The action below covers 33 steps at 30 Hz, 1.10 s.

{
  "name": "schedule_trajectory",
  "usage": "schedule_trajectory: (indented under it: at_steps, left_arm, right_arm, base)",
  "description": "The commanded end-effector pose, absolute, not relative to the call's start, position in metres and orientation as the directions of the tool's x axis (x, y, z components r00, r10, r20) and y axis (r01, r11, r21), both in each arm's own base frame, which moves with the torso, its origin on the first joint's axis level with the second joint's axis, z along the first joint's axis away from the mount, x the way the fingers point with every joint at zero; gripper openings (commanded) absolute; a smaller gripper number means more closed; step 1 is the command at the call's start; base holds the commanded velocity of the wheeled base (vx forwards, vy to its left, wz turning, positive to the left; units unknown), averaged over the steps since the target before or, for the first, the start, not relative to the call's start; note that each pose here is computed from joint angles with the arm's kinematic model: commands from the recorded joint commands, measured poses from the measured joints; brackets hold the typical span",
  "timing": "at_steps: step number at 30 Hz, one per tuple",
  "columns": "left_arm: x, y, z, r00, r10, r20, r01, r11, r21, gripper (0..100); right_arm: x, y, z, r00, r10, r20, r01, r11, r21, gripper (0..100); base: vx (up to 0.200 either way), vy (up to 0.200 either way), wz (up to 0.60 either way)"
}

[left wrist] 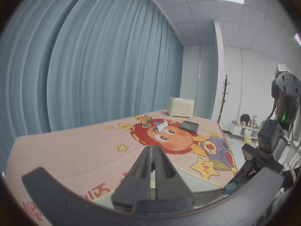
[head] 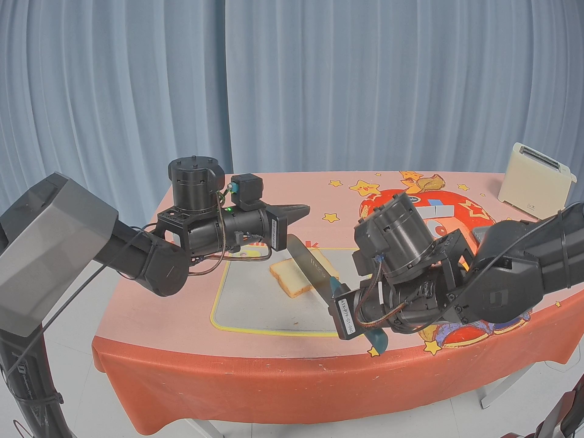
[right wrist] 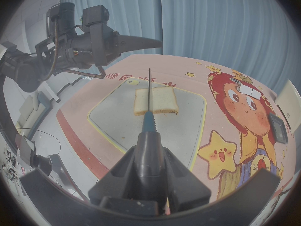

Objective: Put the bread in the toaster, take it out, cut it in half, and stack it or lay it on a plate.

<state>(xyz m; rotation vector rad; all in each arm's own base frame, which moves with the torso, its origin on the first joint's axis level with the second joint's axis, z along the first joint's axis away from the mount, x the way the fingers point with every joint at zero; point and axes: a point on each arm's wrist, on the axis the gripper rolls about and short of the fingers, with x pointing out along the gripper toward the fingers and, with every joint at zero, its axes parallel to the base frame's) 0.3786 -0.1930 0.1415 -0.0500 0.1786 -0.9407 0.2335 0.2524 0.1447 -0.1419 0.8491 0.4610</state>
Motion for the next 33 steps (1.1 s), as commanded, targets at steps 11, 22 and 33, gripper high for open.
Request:
schedule_trajectory:
  at_steps: [11,22,33]
  left_arm:
    - [0.383,-0.193,0.100,0.583,-0.797,-0.155,0.803,0.594,-0.034,0]
    - [0.386,-0.193,0.098,0.600,-0.789,-0.137,0.794,0.607,-0.021,0]
    - [0.386,-0.194,0.098,0.600,-0.792,-0.116,0.796,0.605,-0.014,0]
  right_arm:
    - [0.235,0.254,0.149,0.579,0.340,-0.742,-0.446,0.893,0.061,0]
    - [0.236,0.256,0.145,0.572,0.332,-0.750,-0.447,0.893,0.054,0]
    - [0.237,0.254,0.149,0.586,0.331,-0.740,-0.440,0.896,0.053,0]
  base:
    - [0.000,0.000,0.00]
    - [0.000,0.000,0.00]
    - [0.000,0.000,0.00]
